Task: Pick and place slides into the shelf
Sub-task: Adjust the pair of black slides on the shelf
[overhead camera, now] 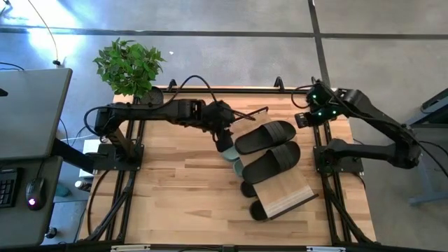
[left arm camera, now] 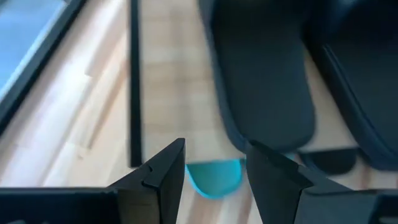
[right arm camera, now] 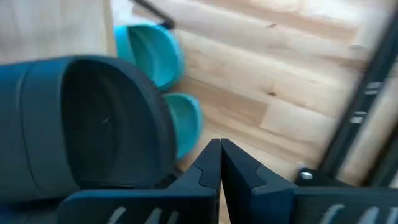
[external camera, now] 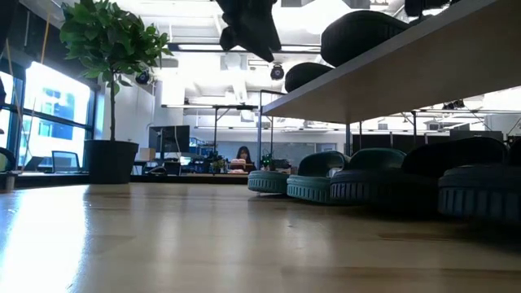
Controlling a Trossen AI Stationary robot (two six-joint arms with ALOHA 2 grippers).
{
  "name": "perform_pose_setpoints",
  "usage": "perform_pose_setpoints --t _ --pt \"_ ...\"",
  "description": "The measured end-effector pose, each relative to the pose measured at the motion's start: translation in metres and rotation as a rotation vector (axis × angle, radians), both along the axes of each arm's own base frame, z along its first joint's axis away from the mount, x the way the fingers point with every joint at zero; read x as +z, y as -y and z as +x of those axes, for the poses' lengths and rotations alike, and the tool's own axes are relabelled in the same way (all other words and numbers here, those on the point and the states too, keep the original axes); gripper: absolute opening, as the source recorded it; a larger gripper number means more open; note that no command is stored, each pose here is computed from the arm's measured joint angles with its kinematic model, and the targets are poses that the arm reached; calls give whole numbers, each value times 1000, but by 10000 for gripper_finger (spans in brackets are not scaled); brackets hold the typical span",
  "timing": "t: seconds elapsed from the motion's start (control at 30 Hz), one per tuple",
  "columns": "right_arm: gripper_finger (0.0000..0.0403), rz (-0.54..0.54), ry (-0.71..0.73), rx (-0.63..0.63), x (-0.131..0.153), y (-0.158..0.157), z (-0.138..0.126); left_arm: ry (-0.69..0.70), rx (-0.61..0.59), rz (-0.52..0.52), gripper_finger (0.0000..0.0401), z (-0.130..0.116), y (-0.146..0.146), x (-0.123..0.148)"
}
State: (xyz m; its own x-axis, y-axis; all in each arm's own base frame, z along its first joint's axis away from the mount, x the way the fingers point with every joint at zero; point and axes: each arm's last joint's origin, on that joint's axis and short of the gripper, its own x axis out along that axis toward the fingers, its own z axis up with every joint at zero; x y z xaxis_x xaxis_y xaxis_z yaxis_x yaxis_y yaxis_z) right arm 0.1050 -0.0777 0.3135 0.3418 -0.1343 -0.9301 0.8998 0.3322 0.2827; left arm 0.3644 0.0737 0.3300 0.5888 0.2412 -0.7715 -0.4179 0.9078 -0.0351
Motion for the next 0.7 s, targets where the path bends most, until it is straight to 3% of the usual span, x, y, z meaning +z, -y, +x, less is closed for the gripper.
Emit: perform_pose_setpoints --t 0.2,0.47,0.7 --pt "0 2 -43 37 -18 3 3 -69 8 -55 154 -3 14 -22" --pt "0 6 -50 88 -24 9 12 -12 30 -9 154 7 43 -36" --pt "0 13 -36 108 -27 14 19 -3 75 -5 154 9 44 -38"
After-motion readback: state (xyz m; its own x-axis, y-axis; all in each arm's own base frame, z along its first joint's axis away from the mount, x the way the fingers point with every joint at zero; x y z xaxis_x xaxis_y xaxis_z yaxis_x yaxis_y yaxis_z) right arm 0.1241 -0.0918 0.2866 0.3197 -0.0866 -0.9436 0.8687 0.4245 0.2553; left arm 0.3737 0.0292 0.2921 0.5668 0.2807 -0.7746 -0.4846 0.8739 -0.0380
